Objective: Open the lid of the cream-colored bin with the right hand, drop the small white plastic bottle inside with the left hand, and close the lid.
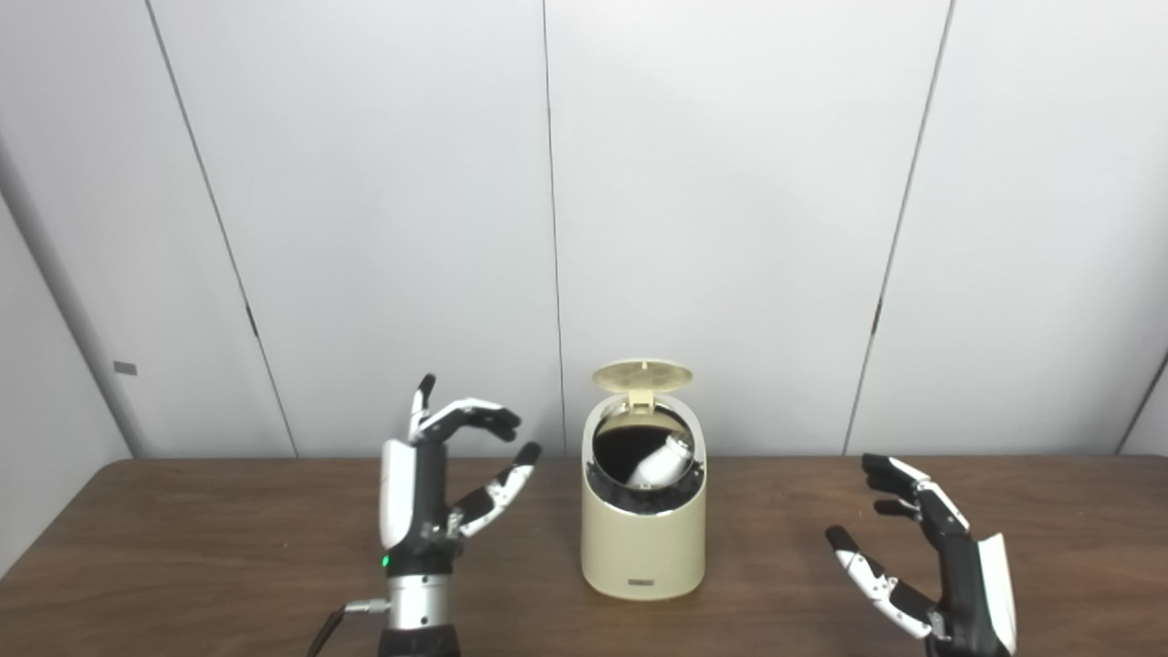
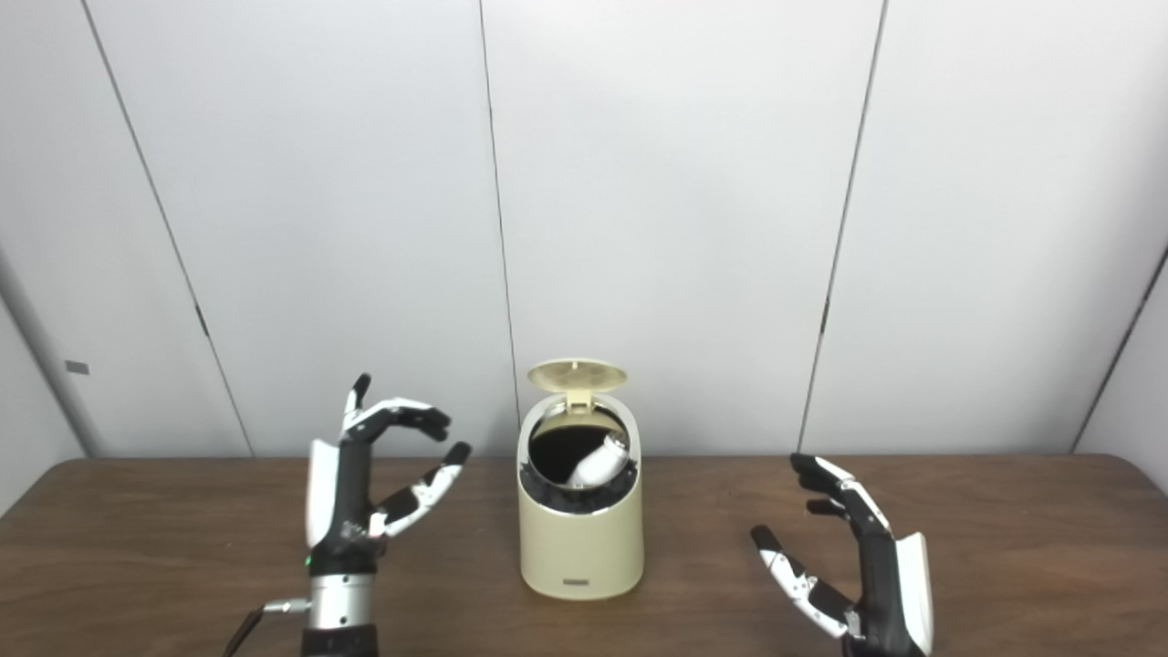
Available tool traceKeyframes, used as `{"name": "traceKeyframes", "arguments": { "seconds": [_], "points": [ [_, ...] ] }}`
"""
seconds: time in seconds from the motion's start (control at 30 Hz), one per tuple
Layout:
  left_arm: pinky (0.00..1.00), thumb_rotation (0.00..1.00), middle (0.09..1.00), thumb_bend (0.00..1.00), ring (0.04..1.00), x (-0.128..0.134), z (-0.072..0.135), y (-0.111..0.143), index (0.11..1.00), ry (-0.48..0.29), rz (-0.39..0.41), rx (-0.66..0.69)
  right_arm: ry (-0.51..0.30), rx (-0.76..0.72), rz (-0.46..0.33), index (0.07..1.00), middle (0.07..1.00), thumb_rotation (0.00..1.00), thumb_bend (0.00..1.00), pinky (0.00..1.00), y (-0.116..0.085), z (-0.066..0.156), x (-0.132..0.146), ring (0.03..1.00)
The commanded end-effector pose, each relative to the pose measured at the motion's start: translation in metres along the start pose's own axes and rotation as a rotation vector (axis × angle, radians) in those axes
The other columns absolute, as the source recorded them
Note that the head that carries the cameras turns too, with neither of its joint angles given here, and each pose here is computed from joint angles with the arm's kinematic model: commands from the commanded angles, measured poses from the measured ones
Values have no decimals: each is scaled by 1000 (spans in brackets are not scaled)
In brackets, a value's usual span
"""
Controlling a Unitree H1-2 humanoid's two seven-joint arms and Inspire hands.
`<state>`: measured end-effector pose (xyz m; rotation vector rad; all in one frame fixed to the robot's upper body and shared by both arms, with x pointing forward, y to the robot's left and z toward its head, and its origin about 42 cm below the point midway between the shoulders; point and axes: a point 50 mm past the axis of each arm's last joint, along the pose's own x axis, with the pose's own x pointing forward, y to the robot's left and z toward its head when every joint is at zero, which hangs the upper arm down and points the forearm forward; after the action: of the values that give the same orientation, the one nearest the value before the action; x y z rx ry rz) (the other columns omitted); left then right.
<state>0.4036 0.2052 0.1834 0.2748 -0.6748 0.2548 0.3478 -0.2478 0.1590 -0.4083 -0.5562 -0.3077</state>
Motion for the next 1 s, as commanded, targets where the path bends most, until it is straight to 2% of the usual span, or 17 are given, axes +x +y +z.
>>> {"name": "traceKeyframes", "arguments": {
  "seconds": [0.0,0.03,0.07,0.1,0.13,0.17,0.2,0.3,0.57,0.7,0.77,0.8,0.87,0.93,0.97],
  "points": [
    [1000,0,485,522,595,13,9,14,484,-46,10,-43,-60,23,-7,738,750,204,256,628,0,5,8,728],
    [1000,0,489,522,601,10,9,17,479,-33,10,-58,-60,24,-6,738,750,204,257,628,0,6,8,729],
    [923,0,493,522,599,6,8,22,475,-17,13,-73,-60,27,-7,738,751,203,258,629,1,6,8,730],
    [766,0,495,522,579,3,8,26,472,-5,15,-85,-60,29,-8,737,750,193,260,630,1,6,8,730],
    [681,0,498,522,565,0,7,30,469,8,19,-96,-61,31,-8,735,748,185,261,628,1,6,8,728],
    [652,0,496,523,560,-3,5,36,470,22,23,-105,-61,30,-9,733,748,181,258,629,1,6,8,727],
    [719,0,492,523,572,-6,4,40,473,33,26,-116,-63,27,-10,733,748,180,257,629,0,6,8,727],
    [743,0,492,522,582,-14,2,50,473,59,31,-140,-63,26,-9,734,747,193,255,627,0,5,9,726],
    [616,0,491,521,564,-28,-1,60,470,103,31,-189,-73,24,-11,731,741,192,254,620,-2,6,10,723],
    [503,0,497,517,540,-32,-2,61,477,101,-12,-166,-99,22,-7,721,742,180,258,615,-3,9,13,720],
    [491,0,499,513,541,-33,-2,60,481,105,-31,-174,-112,21,-2,727,742,176,253,610,-4,10,16,716],
    [507,0,503,510,560,-34,-2,59,481,108,-42,-179,-117,17,0,734,752,231,255,624,-5,10,18,727],
    [548,53,596,491,606,-35,-3,58,492,112,-69,-186,-140,6,1,727,760,328,267,634,-7,15,25,737],
    [583,72,658,482,654,-35,-4,55,497,122,-92,-230,-198,-25,23,719,757,413,279,620,-10,27,39,735],
    [603,76,684,480,678,-36,-4,54,498,127,-101,-250,-225,-46,44,736,773,525,310,633,-11,34,45,753]
  ]
}}
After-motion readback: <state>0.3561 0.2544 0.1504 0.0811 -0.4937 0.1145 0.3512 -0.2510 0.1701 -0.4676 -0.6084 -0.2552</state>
